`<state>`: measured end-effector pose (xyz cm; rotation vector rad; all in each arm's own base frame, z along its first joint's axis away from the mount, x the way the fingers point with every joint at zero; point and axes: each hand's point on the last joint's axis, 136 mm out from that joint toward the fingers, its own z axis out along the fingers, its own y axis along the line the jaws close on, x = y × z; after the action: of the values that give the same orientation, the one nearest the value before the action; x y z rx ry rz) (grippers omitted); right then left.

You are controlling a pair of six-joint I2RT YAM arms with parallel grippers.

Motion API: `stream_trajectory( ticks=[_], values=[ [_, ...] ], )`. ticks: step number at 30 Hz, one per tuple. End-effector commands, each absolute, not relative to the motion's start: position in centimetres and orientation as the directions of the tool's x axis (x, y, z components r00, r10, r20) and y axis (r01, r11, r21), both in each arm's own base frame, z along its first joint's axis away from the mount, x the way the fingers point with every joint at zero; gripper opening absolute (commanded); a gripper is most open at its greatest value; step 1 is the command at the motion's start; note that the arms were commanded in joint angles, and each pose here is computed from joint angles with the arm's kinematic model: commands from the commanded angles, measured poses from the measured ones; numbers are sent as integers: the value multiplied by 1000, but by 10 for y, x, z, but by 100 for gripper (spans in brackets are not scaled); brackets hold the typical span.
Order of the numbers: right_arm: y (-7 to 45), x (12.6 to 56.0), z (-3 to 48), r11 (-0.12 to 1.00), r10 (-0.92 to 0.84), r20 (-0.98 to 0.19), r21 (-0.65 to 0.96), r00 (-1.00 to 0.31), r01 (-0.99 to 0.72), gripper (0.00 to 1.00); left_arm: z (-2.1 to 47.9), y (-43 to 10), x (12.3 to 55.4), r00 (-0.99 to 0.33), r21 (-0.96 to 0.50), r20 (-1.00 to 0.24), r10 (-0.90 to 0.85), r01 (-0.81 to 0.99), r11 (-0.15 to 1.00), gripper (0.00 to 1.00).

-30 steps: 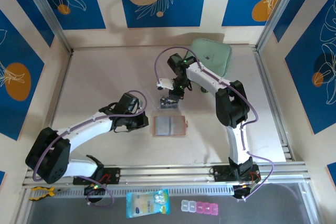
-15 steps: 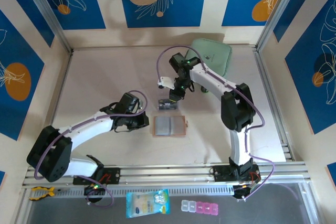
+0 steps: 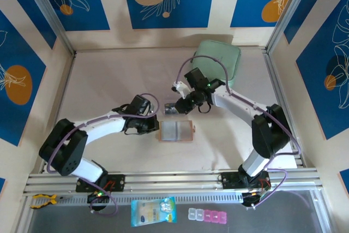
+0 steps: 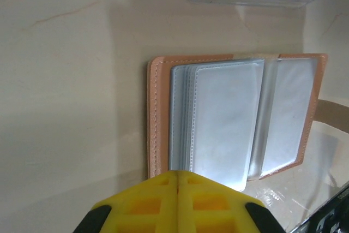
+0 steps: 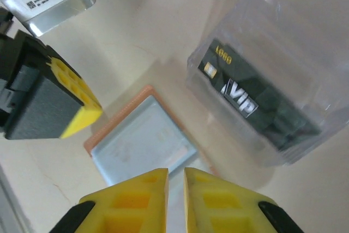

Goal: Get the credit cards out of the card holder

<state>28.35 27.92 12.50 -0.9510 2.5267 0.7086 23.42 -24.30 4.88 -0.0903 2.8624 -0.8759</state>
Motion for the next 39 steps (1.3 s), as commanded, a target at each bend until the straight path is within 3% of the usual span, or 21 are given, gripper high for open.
stream_trajectory(
  ticks=[1, 8, 14, 23, 39],
  values=[
    [289, 282, 143, 717, -276, -483, 472, -831, -513, 12, 54, -256, 238, -988, -583, -135, -72, 21, 812, 6],
    [278, 262, 130, 749, -77, -383, 587, -921, -307, 9, 38, -261, 235, -993, -569, -101, -52, 15, 822, 3],
    [271, 249, 117, 769, -31, -302, 602, -953, -216, 9, 29, -257, 232, -994, -531, -98, -44, 15, 847, 2],
    [285, 240, 104, 741, -36, -233, 646, -972, -183, 23, 26, -253, 227, -994, -518, -95, -49, 7, 855, 2],
    [301, 232, 84, 745, -58, -168, 649, -984, -154, 26, 25, -249, 228, -994, -494, -104, -37, 19, 870, 2]
  ],
)
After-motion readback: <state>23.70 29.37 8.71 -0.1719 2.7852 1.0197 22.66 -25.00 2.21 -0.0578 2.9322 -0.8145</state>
